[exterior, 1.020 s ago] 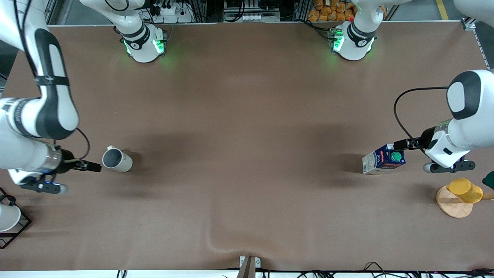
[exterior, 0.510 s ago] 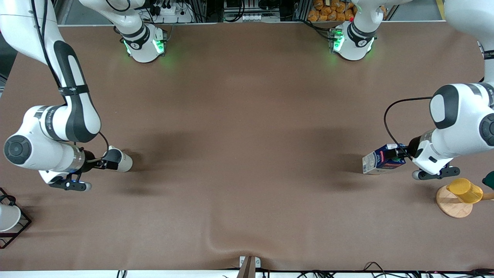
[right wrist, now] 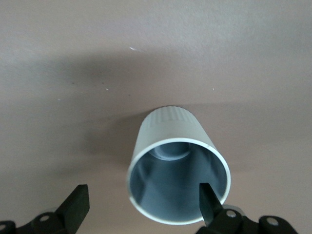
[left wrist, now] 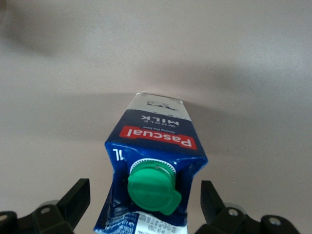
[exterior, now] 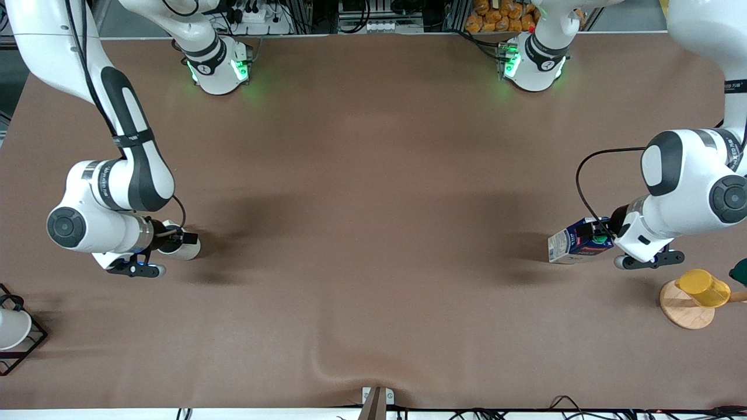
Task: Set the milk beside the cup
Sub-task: 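Grasp the mug with the right gripper while the left gripper grasps the carton, then carry the mug with the right gripper toward the table middle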
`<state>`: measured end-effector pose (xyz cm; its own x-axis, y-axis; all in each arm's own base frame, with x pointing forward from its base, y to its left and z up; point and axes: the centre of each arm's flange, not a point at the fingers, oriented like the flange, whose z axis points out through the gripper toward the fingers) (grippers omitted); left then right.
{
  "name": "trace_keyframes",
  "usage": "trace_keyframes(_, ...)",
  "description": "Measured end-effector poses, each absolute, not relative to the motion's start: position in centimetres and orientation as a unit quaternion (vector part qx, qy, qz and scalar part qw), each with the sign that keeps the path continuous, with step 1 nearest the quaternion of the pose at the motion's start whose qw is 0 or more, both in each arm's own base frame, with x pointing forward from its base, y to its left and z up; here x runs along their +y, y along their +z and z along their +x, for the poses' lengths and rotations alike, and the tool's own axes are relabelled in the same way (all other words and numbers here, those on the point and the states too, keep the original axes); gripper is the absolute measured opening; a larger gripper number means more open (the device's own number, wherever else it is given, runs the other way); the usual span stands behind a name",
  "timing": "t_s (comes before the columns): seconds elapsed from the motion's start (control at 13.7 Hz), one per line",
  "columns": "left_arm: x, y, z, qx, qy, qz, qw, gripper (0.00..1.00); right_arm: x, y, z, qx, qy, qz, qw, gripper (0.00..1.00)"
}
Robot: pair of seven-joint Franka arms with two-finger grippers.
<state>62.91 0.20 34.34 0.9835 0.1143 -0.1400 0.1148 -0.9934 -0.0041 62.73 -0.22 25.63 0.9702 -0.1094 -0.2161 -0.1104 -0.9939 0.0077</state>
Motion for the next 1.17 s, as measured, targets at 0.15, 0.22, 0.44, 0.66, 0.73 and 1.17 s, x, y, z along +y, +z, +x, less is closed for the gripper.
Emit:
trace_keyframes(0.15,0.2,34.2,62.8,0.056,-0.071,0.996,0.000,1.00,-0.4,24.6,62.8,0.057,0.103,-0.993,0.001,1.00)
trace_keyframes(0.22,0.2,34.0,62.9,0.056,-0.071,0.996,0.000,1.00,-0.4,24.0,62.9,0.057,0.100,-0.993,0.001,1.00)
trace_keyframes(0.44,0.2,33.3,63.0,0.055,-0.072,0.996,0.000,0.96,-0.4,21.9,62.9,0.057,0.097,-0.994,0.000,1.00)
trace_keyframes(0.66,0.2,32.2,63.2,0.054,-0.072,0.996,0.001,0.91,-0.4,21.2,62.9,0.056,0.097,-0.994,-0.001,1.00)
trace_keyframes(0.73,0.2,32.0,63.2,0.054,-0.072,0.996,0.001,0.86,-0.4,21.2,62.9,0.057,0.097,-0.994,-0.001,1.00)
trace_keyframes(1.17,0.2,31.9,63.3,0.053,-0.071,0.996,0.001,0.70,-0.5,21.4,63.1,0.056,0.090,-0.994,-0.002,0.92)
